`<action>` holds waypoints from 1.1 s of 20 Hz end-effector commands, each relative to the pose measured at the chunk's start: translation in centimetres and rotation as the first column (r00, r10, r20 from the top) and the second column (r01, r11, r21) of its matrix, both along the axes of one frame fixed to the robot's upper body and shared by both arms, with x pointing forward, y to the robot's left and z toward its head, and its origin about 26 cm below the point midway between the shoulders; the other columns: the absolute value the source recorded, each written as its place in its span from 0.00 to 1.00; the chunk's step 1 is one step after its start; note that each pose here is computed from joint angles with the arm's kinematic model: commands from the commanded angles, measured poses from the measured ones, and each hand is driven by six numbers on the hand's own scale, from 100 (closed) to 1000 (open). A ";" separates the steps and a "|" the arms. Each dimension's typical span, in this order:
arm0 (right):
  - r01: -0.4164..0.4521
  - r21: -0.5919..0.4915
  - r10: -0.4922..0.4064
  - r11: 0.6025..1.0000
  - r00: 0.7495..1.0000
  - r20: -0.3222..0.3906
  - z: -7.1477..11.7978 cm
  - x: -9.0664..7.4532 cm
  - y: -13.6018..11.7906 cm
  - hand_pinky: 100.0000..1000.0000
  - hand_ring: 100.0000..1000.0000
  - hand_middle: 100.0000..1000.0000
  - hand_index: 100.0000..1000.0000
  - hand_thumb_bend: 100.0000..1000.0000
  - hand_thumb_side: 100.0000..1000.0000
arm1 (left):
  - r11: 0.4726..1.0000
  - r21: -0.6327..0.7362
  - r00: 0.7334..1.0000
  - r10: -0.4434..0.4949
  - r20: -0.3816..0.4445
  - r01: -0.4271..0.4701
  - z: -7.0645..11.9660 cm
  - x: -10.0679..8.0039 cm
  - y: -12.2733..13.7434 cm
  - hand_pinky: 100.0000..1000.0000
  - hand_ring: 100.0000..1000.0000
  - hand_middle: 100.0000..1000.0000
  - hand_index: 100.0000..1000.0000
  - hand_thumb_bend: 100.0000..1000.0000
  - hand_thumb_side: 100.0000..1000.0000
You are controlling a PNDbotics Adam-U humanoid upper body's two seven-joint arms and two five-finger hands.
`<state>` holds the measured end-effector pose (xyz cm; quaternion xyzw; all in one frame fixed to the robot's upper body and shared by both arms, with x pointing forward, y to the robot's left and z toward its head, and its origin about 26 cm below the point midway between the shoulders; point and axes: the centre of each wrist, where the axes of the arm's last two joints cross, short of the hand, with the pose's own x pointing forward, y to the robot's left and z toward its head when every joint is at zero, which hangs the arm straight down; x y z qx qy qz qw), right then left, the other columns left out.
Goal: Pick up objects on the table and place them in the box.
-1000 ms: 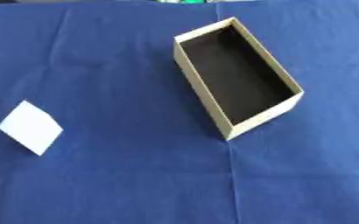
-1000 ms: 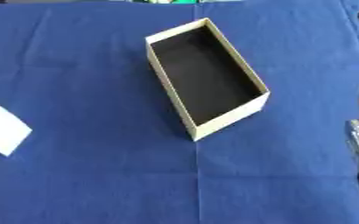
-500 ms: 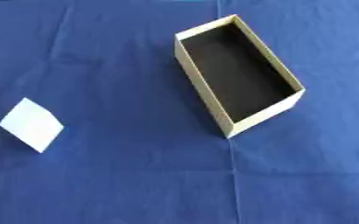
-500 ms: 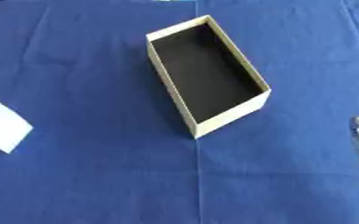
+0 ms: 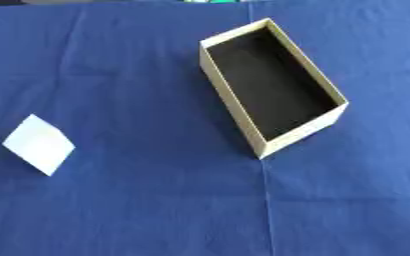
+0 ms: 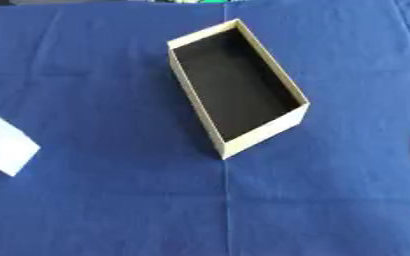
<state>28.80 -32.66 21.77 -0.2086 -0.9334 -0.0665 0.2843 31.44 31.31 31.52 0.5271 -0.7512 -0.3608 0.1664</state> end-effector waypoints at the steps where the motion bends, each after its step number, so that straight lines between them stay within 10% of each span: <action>1: -0.014 -0.035 0.015 0.999 1.000 0.023 1.1 -0.1 -0.1 0.69 0.86 0.60 0.83 0.00 1.00 | 0.984 0.171 0.999 0.044 -0.017 -0.040 1.4 0.3 0.5 0.71 0.88 0.84 0.94 0.45 0.65; 6: -0.035 -0.035 0.036 0.999 0.999 0.024 1.2 0.0 0.2 0.69 0.86 0.60 0.83 0.00 1.00 | 0.923 0.381 0.990 0.100 -0.104 -0.053 1.7 1.3 1.0 0.74 0.92 0.87 0.98 0.69 0.64; 22: -0.045 -0.034 0.046 0.998 0.999 0.014 1.1 0.0 0.3 0.69 0.86 0.59 0.83 0.00 1.00 | 0.759 0.641 0.882 0.216 -0.418 0.118 -1.8 5.4 2.2 0.80 0.98 0.98 1.00 1.00 0.37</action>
